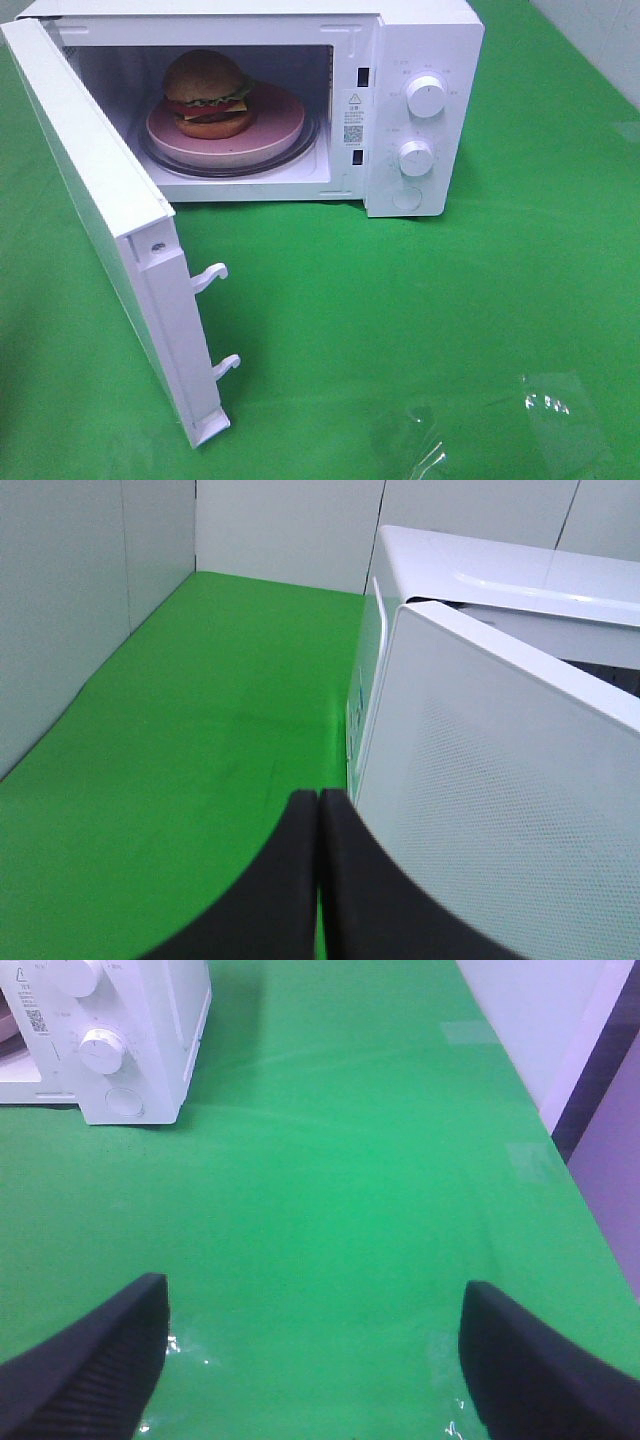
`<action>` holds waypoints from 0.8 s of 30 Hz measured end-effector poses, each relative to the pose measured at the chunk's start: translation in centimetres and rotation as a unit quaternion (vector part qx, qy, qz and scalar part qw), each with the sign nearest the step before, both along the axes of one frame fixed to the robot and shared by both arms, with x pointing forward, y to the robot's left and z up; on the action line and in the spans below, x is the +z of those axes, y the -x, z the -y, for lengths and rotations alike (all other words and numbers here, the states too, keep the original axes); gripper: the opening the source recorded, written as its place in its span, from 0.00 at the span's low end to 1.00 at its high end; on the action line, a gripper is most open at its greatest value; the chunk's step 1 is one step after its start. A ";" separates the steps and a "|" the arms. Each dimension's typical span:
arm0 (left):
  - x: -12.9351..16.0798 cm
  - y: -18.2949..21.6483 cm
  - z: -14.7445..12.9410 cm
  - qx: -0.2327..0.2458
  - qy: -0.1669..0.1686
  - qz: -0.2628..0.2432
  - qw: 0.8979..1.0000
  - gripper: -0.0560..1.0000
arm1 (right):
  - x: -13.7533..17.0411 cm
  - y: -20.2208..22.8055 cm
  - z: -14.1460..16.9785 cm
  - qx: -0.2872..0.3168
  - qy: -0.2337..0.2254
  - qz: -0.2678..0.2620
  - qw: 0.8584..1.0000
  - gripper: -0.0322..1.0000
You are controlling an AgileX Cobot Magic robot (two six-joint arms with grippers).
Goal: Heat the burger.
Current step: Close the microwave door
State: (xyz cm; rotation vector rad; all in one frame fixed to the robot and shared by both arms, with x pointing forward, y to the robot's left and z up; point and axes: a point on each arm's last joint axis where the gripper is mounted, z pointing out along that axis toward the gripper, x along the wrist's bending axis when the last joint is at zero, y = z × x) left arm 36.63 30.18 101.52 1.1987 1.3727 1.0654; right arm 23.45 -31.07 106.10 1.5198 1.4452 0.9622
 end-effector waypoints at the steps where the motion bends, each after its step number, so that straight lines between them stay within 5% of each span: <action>1: 0.0 0.0 0.0 0.000 0.000 0.000 1.000 0.05 | 0.0 0.0 0.0 0.000 0.000 0.000 1.000 0.76; 10: -1.3 -1.8 0.2 -0.015 -0.022 0.008 1.000 0.05 | 0.0 0.0 0.0 0.000 0.000 0.000 1.000 0.76; 24: -4.1 -5.1 2.6 -0.142 -0.019 0.001 0.990 0.05 | 0.0 0.0 0.0 0.000 0.000 0.000 1.000 0.75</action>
